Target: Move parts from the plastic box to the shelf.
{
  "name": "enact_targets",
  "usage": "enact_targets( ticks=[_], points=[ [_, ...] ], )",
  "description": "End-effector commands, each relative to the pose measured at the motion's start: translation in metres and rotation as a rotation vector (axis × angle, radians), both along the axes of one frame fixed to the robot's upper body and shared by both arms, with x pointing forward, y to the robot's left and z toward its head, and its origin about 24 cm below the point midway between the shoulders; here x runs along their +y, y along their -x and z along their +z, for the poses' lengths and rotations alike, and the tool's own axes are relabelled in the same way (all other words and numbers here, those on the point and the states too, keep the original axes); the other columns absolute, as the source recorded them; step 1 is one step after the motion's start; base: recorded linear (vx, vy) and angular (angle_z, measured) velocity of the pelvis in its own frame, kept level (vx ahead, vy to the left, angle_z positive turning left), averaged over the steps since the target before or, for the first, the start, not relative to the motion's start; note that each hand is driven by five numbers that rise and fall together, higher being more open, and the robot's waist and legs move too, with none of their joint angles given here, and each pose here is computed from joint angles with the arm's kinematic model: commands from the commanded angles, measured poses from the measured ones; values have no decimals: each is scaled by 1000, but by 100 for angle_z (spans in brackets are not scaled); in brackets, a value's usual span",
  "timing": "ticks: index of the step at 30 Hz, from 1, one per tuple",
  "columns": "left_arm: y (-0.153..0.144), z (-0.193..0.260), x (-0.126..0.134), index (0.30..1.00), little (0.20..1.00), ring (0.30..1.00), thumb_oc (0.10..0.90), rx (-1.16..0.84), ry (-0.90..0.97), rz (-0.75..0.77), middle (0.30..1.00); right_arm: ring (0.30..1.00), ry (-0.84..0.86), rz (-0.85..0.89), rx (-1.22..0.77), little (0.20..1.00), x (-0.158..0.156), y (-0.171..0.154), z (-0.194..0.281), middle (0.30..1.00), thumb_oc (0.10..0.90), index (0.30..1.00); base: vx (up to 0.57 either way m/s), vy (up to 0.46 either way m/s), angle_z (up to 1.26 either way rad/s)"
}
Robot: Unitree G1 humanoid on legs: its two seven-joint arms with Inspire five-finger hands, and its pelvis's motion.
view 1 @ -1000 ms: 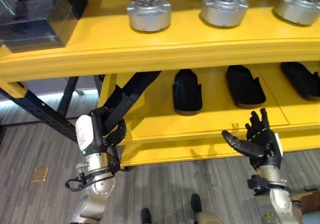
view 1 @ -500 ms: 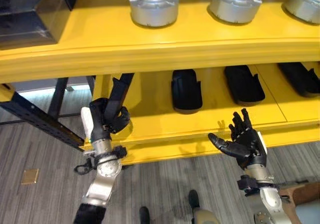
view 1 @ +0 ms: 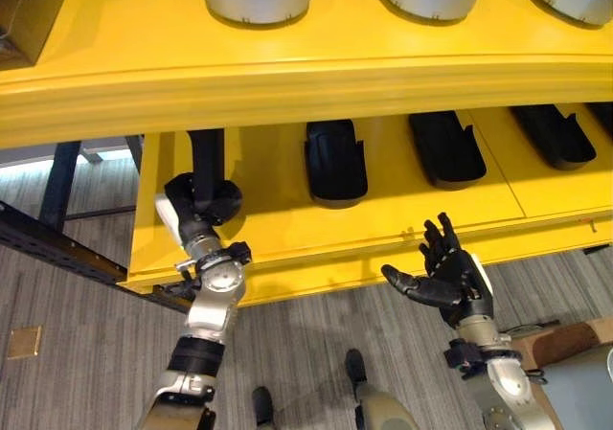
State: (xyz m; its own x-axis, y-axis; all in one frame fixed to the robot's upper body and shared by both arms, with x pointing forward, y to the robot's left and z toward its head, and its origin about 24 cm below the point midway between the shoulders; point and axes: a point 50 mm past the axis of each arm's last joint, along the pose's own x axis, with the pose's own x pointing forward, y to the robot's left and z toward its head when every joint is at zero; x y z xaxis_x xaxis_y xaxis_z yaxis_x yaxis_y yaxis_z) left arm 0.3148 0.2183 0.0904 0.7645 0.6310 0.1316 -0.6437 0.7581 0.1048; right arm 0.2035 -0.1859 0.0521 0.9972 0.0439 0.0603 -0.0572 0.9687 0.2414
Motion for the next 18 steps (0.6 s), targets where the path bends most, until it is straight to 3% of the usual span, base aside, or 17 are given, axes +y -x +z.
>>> enact_targets(
  ticks=[1,18],
  points=[
    [-16,72,15,300,300,300,400,-279,-118,73,300,1000,23,46,-312,1000,1,-3,61,1000,900,1000,0,0,0],
    [1,59,84,300,300,300,400,0,-506,259,300,1000,21,82,-322,1000,-4,-5,64,1000,900,1000,-2,0,-1]
  ],
)
